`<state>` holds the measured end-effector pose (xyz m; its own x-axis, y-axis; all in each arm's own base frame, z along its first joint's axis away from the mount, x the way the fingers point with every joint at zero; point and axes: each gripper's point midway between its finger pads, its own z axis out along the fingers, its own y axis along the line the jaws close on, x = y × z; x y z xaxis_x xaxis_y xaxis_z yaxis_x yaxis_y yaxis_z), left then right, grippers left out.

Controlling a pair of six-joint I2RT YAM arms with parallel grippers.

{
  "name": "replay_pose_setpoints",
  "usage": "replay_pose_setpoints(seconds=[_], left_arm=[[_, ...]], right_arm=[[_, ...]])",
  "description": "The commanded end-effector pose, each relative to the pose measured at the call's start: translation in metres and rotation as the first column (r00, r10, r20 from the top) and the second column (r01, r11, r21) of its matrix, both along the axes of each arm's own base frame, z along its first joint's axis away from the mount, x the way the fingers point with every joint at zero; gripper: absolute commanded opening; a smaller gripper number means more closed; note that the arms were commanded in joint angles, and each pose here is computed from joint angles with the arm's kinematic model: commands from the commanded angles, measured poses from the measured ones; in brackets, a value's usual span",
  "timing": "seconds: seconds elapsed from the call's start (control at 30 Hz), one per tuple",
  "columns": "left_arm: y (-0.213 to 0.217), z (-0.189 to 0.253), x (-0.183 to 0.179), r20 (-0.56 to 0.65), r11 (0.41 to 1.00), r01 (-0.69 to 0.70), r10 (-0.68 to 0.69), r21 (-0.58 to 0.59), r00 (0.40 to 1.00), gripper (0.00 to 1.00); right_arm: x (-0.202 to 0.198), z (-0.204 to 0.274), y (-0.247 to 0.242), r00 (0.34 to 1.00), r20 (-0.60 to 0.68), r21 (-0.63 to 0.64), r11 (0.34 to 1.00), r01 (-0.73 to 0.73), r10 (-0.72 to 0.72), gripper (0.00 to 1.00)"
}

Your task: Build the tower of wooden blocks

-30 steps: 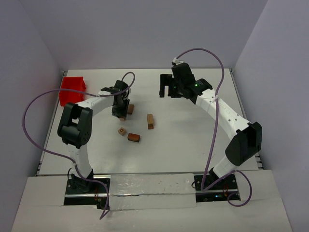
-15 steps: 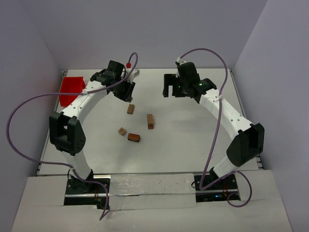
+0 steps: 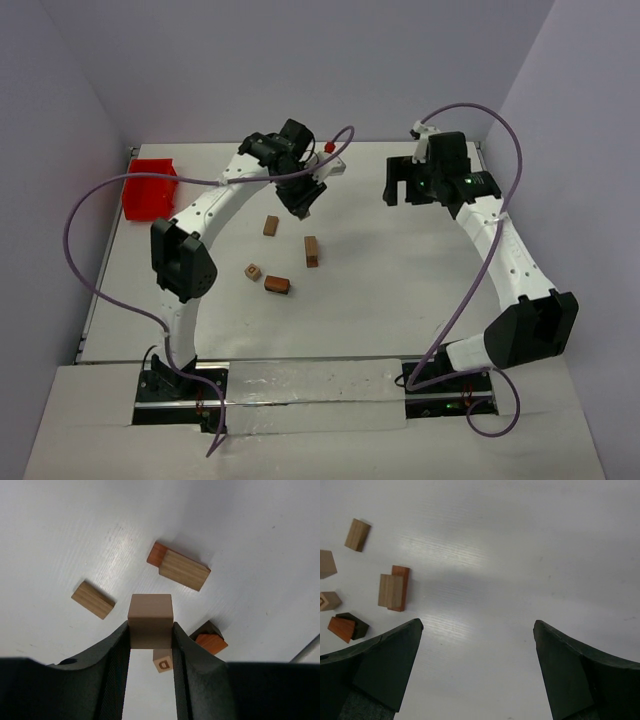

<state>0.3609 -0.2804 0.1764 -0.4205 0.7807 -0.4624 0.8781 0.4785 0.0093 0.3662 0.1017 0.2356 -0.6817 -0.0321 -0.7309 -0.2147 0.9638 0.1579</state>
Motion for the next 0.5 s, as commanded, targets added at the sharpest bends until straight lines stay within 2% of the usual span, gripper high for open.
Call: replay_pose_setpoints(seconds=[0.0,0.23,0.47], left_arm=[[-0.006,-0.002,-0.004,0.002,0.995,0.063,-0.064,0.082,0.998,0.10],[-0.022,-0.029,-0.009,-0.028,0.986,0.121,-0.118,0.118,0.993,0.10],[-0.030,-0.045,-0.013,-0.046,0.977,0.165,-0.161,0.136,0.986,0.14]], right_arm=[[-0.015,0.003,-0.035,1.000,0.011,-0.006,1.000,0.027,-0.027,1.00],[-0.021,0.002,-0.076,0.992,0.017,0.044,0.991,0.123,-0.123,1.00],[-0.022,0.003,-0.077,0.993,0.013,0.071,0.991,0.116,-0.117,1.00]])
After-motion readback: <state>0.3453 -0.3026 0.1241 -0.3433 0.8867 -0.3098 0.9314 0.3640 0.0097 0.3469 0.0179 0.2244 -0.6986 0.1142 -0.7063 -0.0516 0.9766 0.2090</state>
